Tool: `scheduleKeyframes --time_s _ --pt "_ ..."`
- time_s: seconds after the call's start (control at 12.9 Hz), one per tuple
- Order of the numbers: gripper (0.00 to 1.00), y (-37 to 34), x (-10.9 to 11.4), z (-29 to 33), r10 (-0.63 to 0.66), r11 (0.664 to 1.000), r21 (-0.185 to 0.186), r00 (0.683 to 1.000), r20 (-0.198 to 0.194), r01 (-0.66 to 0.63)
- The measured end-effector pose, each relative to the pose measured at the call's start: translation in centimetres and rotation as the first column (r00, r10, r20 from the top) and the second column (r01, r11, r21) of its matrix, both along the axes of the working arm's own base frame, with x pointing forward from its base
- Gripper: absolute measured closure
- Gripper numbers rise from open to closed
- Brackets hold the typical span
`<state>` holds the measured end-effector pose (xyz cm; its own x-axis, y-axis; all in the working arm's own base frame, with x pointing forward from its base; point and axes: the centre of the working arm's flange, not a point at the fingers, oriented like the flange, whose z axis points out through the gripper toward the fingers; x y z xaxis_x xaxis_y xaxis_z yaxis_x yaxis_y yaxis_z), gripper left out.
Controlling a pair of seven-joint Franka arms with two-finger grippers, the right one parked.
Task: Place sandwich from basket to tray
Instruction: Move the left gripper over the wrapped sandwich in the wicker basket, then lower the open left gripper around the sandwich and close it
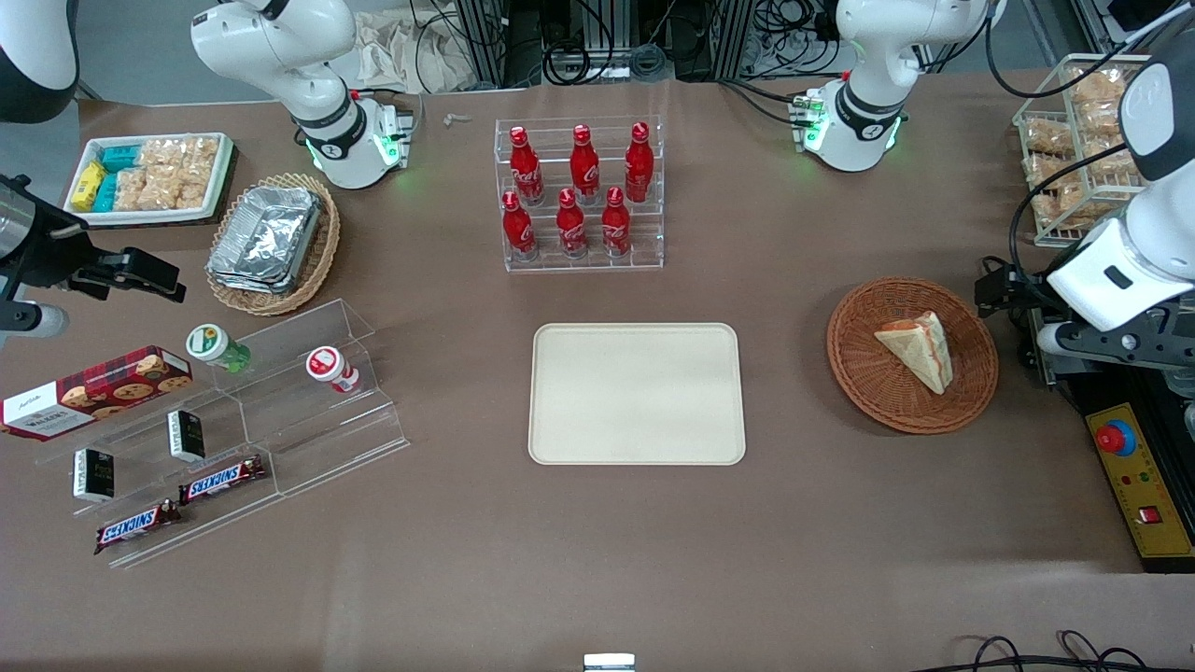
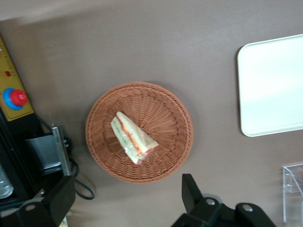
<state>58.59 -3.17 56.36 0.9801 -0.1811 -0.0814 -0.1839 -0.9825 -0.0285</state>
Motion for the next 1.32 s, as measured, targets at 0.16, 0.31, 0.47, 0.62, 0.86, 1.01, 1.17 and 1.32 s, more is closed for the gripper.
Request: scheduleKeyframes --time_s 0.16,0.31,0.47,0.62,0.86,1.01,1.17,1.32 --pt "0.00 0.0 0.1 0.3 0.000 1.000 0.003 1.000 0.006 0.000" --pt "0.00 0.0 0.1 0.4 0.002 1.000 0.003 1.000 0.007 -0.002" --pt "0.00 0.1 -0.1 0.0 0.011 1.000 0.007 1.000 -0.020 -0.011" --pt "0.00 0.3 -0.5 -0.9 0.095 0.995 0.022 0.994 -0.054 -0.094" --pt "0.00 1.1 -1.5 -4.4 0.324 0.945 0.055 0.945 -0.042 -0.322" --pt "0.00 1.4 -3.6 -8.1 0.474 0.879 0.057 0.881 0.009 -0.473" --pt "0.00 1.7 -6.0 -12.5 0.600 0.797 0.056 0.799 0.043 -0.601" --pt "0.00 2.2 -7.4 -16.4 0.652 0.755 0.049 0.756 0.055 -0.654"
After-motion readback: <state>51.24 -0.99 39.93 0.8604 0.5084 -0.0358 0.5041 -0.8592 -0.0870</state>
